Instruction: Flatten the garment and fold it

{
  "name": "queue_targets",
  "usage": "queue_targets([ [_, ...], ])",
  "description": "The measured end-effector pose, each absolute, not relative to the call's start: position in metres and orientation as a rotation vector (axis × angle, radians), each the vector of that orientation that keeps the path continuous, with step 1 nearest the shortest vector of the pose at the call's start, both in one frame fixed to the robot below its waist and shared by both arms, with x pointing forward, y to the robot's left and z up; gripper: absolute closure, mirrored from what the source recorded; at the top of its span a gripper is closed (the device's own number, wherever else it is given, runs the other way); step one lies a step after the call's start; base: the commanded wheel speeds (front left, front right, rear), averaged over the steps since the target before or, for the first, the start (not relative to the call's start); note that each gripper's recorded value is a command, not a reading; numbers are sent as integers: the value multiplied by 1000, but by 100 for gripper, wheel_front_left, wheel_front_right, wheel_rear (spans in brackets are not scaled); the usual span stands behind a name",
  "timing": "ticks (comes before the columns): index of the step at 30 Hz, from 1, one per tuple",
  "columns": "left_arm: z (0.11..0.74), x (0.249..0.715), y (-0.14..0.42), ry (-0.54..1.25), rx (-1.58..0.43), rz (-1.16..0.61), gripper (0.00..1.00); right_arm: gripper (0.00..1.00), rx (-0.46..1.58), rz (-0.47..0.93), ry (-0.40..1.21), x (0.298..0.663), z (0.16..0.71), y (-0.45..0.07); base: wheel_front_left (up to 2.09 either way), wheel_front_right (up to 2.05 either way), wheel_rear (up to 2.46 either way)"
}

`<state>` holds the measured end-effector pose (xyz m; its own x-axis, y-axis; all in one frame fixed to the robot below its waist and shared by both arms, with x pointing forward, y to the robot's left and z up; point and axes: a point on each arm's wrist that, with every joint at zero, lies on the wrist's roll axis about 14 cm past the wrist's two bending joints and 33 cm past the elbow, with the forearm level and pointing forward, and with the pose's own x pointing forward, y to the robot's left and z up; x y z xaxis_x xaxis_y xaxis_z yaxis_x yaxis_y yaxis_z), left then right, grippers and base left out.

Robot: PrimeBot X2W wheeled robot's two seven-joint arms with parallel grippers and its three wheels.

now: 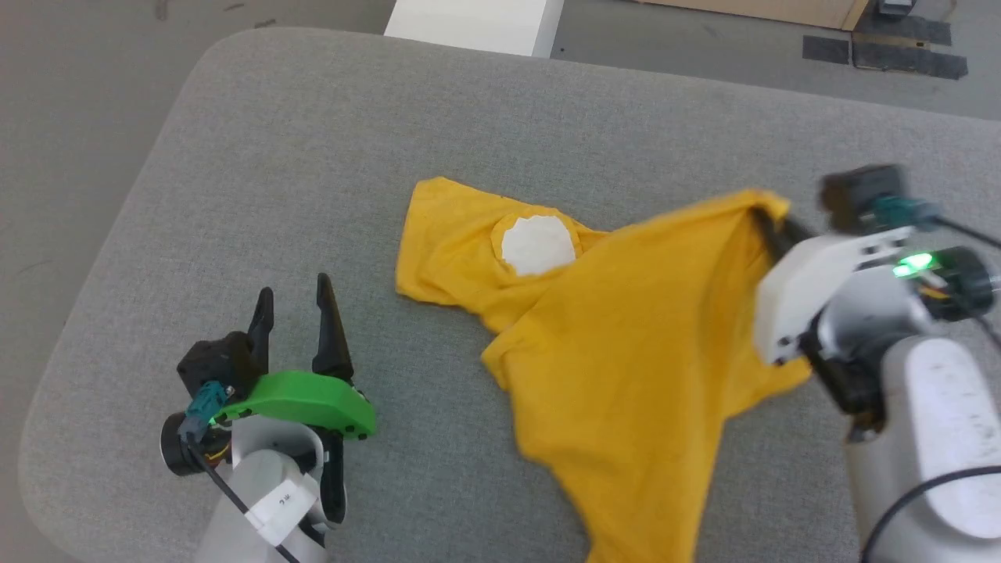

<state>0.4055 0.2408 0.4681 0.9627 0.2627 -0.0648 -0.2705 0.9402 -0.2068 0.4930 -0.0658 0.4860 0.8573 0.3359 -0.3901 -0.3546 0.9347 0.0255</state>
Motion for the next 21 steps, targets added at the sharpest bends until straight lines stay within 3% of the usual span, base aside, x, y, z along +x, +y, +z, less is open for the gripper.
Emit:
queue_targets([
  [7,469,409,237,32,-223,259,0,100,-74,177,217,519,526,-131,0,0,0],
  [9,468,411,234,35,-225,250,0,0,-86,165,272,518,510,-140,0,0,0],
  [12,466,412,230,40,-228,239,0,0,-102,171,351,510,487,-142,0,0,0],
  [15,465,414,227,42,-230,229,0,0,-120,211,326,505,486,-130,0,0,0],
  [21,466,415,225,41,-233,224,0,0,-81,443,268,467,488,-52,0,0,0],
])
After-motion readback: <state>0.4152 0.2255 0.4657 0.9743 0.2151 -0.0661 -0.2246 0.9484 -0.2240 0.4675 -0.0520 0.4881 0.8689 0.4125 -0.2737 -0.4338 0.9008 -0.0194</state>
